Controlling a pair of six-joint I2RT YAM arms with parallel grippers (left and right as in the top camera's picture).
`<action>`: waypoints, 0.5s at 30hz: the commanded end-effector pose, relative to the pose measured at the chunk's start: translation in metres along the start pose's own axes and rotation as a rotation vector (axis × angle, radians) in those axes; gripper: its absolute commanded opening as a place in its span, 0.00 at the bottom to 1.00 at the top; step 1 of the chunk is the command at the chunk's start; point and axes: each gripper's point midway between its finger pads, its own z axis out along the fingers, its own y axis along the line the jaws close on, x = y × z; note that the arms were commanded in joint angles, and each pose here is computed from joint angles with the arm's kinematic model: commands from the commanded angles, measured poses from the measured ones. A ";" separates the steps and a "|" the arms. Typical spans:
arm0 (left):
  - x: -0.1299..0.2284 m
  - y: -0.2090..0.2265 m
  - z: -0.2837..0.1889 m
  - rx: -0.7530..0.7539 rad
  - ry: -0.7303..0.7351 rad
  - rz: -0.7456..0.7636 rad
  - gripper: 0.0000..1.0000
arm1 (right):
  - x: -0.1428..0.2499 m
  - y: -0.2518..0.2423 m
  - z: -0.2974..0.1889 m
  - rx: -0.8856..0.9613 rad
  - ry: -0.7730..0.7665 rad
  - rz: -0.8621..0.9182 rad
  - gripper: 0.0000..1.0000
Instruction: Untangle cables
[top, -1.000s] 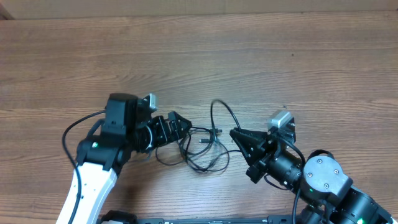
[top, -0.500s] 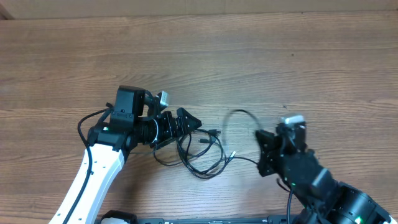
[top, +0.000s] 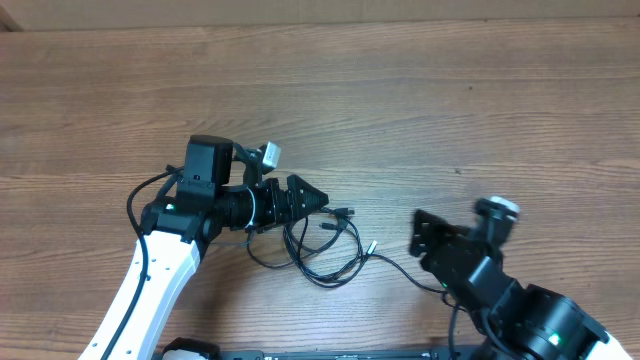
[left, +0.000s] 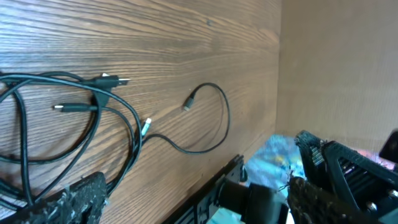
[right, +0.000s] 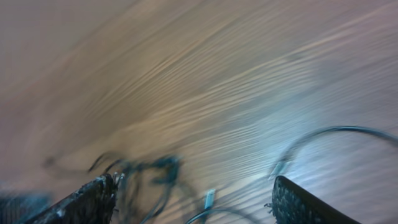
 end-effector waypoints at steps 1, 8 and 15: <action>0.007 -0.014 -0.006 0.051 0.017 0.110 0.91 | 0.029 0.027 0.005 -0.117 0.163 -0.205 0.78; 0.008 -0.016 -0.030 -0.008 -0.074 0.145 0.90 | 0.061 0.029 0.056 0.013 0.270 -0.319 0.80; 0.007 0.053 -0.086 -0.436 -0.338 -0.121 0.91 | 0.100 0.047 0.117 0.011 0.357 -0.446 0.80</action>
